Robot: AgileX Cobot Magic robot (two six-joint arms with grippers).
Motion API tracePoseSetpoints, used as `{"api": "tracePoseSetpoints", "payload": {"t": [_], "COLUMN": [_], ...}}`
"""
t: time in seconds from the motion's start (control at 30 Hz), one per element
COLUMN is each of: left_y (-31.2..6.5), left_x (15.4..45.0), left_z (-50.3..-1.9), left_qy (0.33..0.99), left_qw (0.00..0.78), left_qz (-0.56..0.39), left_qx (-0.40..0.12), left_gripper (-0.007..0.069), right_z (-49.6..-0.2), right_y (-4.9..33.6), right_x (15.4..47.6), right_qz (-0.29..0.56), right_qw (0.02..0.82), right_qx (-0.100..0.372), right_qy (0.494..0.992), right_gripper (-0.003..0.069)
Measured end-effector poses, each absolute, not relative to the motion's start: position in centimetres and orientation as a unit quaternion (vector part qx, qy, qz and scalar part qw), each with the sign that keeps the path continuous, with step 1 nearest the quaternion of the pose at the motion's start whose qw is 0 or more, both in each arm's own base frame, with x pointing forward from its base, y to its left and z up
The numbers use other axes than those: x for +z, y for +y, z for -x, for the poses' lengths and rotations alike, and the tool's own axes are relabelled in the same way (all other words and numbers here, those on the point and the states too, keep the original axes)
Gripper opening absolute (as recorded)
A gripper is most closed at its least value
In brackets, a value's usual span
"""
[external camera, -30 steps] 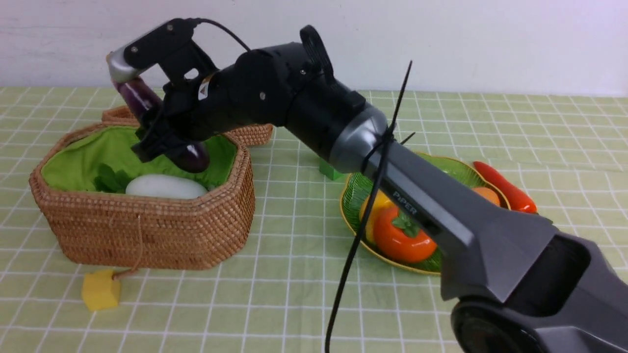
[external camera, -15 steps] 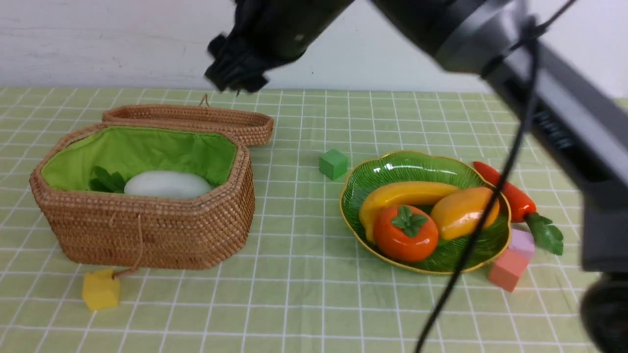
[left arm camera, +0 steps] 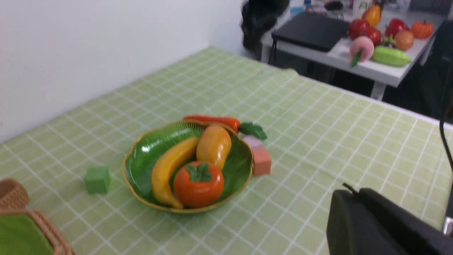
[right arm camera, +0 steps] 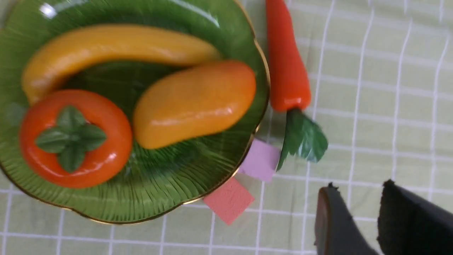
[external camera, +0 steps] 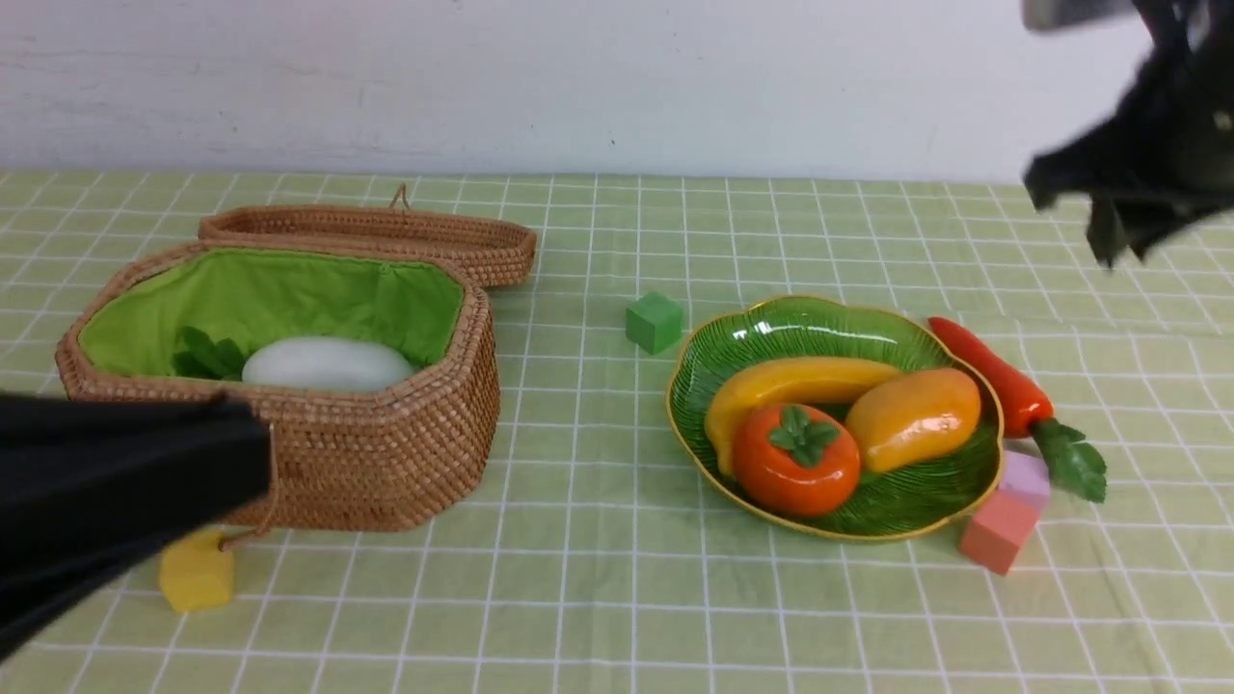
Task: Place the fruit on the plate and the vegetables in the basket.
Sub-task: Use the right arm to grab a carrot and put it into the left basket
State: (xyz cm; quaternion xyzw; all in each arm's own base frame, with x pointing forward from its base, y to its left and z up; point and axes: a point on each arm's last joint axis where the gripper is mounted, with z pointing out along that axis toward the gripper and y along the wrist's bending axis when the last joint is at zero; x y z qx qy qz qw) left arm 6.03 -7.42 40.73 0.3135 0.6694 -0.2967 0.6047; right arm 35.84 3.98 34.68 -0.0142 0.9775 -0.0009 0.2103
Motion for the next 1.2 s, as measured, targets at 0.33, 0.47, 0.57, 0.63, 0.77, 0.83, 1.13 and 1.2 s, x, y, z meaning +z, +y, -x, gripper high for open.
{"api": "tracePoseSetpoints", "payload": {"t": [0.33, 0.47, 0.57, 0.63, 0.77, 0.83, 1.13, 1.2], "left_y": [-7.3, -7.3, -7.2, -7.2, -7.2, -7.2, -7.2, -7.2], "left_x": [41.5, 41.7, 42.1, 42.4, 42.5, 42.5, 42.3, 42.3], "left_z": [-6.2, -6.2, -6.3, -6.3, -6.3, -6.3, -6.3, -6.3], "left_qy": [0.644, 0.639, 0.625, 0.615, 0.614, 0.614, 0.618, 0.620], "left_qw": [0.637, 0.644, 0.660, 0.672, 0.673, 0.673, 0.668, 0.666], "left_qz": [-0.295, -0.292, -0.282, -0.274, -0.273, -0.273, -0.277, -0.278], "left_qx": [-0.303, -0.303, -0.307, -0.309, -0.310, -0.310, -0.308, -0.308], "left_gripper": [0.0005, 0.0005, 0.0005, 0.0005, 0.0005, 0.0005, 0.0005, 0.0005], "right_z": [-42.2, -43.7, -45.2, -46.1, -46.6, -46.8, -47.5, -47.5], "right_y": [-2.0, -2.4, -2.5, -2.6, -2.7, -2.7, -2.9, -2.9], "right_x": [24.7, 23.1, 21.9, 21.1, 20.3, 19.7, 17.9, 17.7], "right_qz": [0.037, 0.051, 0.054, 0.052, 0.050, 0.049, 0.046, 0.045], "right_qw": [0.193, 0.191, 0.196, 0.201, 0.203, 0.200, 0.199, 0.196], "right_qx": [0.076, 0.080, 0.080, 0.081, 0.080, 0.079, 0.075, 0.076], "right_qy": [0.978, 0.977, 0.976, 0.975, 0.975, 0.975, 0.976, 0.977], "right_gripper": [0.0545, 0.0551, 0.0551, 0.0553, 0.0553, 0.0553, 0.0551, 0.0546]}}
